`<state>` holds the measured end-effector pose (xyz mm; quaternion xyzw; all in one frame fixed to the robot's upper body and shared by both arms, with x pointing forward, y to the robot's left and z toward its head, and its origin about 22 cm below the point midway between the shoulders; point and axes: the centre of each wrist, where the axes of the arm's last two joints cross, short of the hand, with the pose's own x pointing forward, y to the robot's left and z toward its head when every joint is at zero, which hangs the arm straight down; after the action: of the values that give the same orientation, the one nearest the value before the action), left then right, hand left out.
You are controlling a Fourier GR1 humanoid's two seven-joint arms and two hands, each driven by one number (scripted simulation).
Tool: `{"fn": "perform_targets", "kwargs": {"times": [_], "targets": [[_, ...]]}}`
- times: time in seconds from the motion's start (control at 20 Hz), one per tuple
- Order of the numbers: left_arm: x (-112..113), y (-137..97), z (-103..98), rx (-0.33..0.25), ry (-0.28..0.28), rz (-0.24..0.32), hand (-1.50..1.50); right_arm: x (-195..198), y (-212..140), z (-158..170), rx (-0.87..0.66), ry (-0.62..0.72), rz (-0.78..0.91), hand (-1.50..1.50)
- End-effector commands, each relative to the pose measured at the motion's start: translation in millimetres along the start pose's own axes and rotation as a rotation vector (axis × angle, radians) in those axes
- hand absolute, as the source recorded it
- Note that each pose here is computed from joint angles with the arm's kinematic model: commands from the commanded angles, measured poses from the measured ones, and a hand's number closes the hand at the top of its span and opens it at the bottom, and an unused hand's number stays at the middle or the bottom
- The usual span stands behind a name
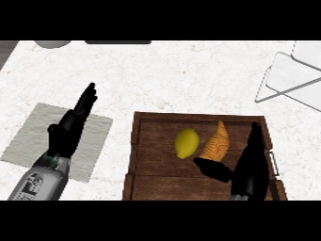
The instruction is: Pick the croissant from the tray and place it in the tiered shelf
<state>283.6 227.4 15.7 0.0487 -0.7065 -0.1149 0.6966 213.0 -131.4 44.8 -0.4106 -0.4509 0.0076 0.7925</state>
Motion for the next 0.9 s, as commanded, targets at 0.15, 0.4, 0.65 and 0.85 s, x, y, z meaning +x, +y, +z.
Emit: {"fn": "perform_targets", "kwargs": {"times": [0.15, 0.4, 0.65, 0.85], "targets": [[-7.4, 2.7, 6.9, -0.008, 0.005, -0.003, 0.0, 5.7, 11.3, -3.7, 0.019, 0.136, 0.001, -1.5], [-17.3, -20.7, 3.7, -0.007, 0.001, 0.003, 0.0, -9.9, 26.4, -7.4, 0.047, 0.12, -0.009, -1.5], [11.1, 16.5, 0.5, 0.0, -0.009, -0.022, 0.0, -15.0, 13.6, -14.0, 0.05, 0.12, 0.004, -1.5], [16.8, -1.1, -3.1, 0.008, -0.017, -0.004, 0.0, -25.8, 31.7, 2.6, 0.118, 0.121, 0.108, 1.5]]}}
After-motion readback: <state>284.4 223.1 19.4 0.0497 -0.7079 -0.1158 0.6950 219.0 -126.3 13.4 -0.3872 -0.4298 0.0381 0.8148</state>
